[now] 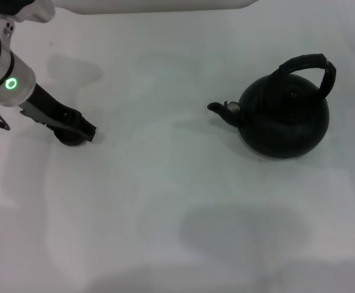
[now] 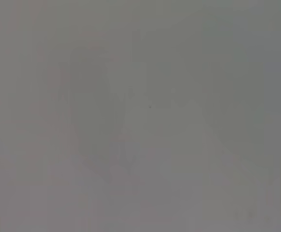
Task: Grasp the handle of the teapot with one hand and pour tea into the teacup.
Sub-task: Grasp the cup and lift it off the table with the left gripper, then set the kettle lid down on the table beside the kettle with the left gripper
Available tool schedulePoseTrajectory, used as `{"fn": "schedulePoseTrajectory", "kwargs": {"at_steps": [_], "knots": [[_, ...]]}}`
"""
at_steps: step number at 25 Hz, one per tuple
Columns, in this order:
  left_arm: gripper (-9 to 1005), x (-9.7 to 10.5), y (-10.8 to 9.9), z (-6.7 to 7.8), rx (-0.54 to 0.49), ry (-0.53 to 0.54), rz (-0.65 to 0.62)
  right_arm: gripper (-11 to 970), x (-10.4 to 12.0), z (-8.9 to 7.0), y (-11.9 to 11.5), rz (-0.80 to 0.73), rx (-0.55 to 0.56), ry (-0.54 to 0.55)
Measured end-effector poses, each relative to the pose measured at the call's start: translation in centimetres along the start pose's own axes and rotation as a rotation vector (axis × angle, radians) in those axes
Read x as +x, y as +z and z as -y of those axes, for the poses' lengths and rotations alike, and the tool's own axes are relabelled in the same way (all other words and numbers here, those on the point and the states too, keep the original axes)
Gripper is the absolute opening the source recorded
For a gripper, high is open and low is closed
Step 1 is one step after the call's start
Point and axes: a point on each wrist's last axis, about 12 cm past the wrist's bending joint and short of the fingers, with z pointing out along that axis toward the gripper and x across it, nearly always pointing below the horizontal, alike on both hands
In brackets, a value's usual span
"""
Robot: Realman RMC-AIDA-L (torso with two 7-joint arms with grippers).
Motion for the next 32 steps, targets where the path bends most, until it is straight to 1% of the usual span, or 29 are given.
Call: {"fn": "schedulePoseTrajectory", "kwargs": {"at_steps": [3,8,11,13,16,18,23,24,27,32], "knots": [[862,0.0,0.0,-0.1,-0.005,0.000,-0.006,859,0.0,0.0,0.0,-0.001,-0.002,-0.001],[816,0.0,-0.1,-0.1,-0.008,0.001,-0.005,858,0.0,-0.1,0.0,-0.001,-0.005,-0.001],[746,-0.2,-0.3,-0.2,-0.011,-0.001,0.004,858,0.0,-0.1,0.0,0.000,-0.005,0.000],[699,-0.6,-0.7,0.0,-0.015,0.009,0.023,858,0.0,-0.1,0.0,0.000,-0.004,0.000],[698,-1.6,-1.4,0.8,-0.015,0.043,0.058,858,0.0,-0.1,0.0,0.001,-0.004,0.001],[698,-2.5,-1.7,2.0,-0.003,0.087,0.072,858,0.0,-0.1,0.0,0.001,-0.003,0.001],[698,-4.2,-1.7,5.7,0.022,0.238,0.059,857,0.0,-0.1,0.0,0.001,-0.005,0.001],[698,-4.5,-1.7,6.7,0.033,0.272,0.056,857,0.0,-0.2,0.0,0.000,-0.007,0.001],[698,-5.0,-1.5,9.1,0.061,0.352,0.043,857,0.0,-0.2,0.0,-0.003,-0.008,0.000],[699,-4.6,-0.7,11.7,0.049,0.457,-0.009,857,0.1,-0.2,0.1,-0.009,-0.009,0.001]]}}
